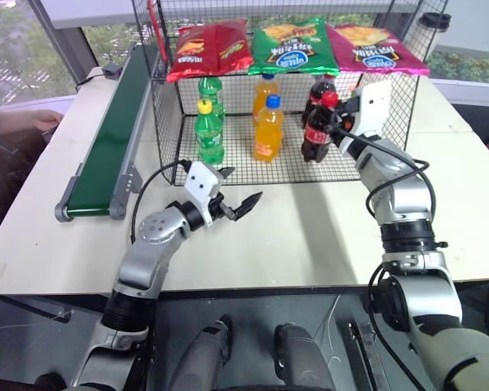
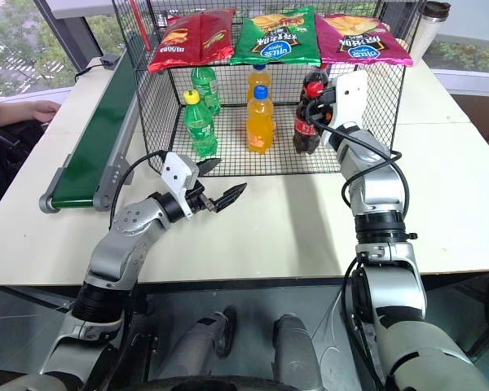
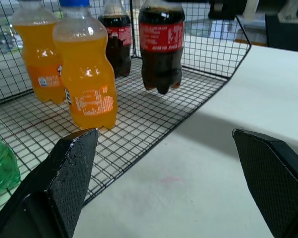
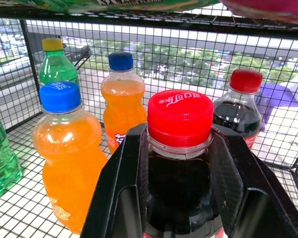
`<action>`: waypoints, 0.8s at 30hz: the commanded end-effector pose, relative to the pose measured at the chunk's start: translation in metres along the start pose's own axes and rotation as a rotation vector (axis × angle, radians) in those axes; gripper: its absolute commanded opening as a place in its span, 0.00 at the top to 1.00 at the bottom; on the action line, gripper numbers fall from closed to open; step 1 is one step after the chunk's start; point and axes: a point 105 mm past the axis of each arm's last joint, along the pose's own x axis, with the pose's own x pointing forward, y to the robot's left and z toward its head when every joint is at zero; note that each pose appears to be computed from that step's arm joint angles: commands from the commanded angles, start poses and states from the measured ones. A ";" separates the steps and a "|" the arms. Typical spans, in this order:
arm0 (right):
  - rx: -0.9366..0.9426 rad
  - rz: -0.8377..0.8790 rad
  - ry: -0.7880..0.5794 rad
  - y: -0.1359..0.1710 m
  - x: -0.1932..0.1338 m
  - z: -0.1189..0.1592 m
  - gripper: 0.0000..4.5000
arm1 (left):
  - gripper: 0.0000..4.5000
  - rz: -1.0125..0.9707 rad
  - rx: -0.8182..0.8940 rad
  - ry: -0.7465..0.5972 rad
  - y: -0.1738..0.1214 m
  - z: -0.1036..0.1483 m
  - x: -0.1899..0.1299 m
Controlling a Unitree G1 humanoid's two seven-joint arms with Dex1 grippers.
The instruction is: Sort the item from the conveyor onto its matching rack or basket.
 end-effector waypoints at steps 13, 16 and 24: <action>-0.042 -0.062 -0.134 -0.021 0.010 0.025 0.75 | 0.00 0.004 0.043 -0.061 -0.002 0.016 0.006; -0.032 -0.056 -0.121 -0.022 0.010 0.022 0.75 | 0.00 0.003 0.046 -0.060 -0.002 0.016 0.006; -0.045 -0.038 -0.112 -0.020 0.008 0.020 0.01 | 0.00 0.009 0.047 -0.053 0.000 0.014 0.005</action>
